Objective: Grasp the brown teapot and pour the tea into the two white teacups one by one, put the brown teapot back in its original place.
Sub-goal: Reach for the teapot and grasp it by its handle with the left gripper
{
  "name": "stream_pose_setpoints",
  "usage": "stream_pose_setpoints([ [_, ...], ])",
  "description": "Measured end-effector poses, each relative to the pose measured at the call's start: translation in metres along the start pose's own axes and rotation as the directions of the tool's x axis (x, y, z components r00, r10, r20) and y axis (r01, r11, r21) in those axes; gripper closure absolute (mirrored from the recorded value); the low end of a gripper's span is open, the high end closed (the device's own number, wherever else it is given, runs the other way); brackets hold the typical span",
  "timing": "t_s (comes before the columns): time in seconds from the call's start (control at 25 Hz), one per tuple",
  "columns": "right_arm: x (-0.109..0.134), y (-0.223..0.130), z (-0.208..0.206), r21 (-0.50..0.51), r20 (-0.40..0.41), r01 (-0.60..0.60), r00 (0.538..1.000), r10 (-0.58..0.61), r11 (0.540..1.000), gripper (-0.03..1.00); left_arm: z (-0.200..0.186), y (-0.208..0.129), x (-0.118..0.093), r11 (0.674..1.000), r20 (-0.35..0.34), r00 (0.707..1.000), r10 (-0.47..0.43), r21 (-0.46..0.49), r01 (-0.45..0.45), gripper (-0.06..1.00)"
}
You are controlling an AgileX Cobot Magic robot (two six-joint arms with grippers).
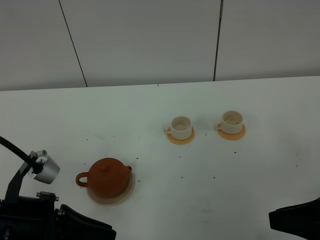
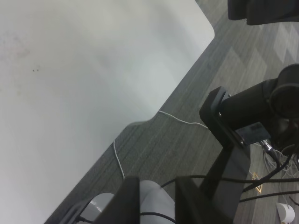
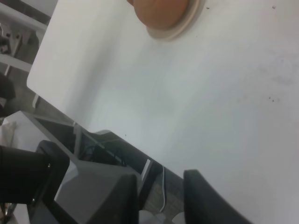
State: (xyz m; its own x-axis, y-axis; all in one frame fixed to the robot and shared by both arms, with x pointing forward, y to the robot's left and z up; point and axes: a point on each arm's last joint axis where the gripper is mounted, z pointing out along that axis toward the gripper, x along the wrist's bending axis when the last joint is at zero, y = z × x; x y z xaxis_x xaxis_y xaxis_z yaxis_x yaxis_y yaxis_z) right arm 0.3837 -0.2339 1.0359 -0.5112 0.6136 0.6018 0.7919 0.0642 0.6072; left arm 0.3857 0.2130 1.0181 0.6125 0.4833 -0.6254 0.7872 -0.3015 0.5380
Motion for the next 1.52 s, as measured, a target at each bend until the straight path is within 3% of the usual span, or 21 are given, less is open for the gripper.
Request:
stream_pose_setpoints([
  [1.52,0.0005,0.0007,0.0000,-0.008,-0.005,0.000,1.000,0.000,1.000,0.73,-0.0009,0.0004,-0.0006,1.000,-0.011,1.000,0.007,-0.010,-0.007,0.69],
])
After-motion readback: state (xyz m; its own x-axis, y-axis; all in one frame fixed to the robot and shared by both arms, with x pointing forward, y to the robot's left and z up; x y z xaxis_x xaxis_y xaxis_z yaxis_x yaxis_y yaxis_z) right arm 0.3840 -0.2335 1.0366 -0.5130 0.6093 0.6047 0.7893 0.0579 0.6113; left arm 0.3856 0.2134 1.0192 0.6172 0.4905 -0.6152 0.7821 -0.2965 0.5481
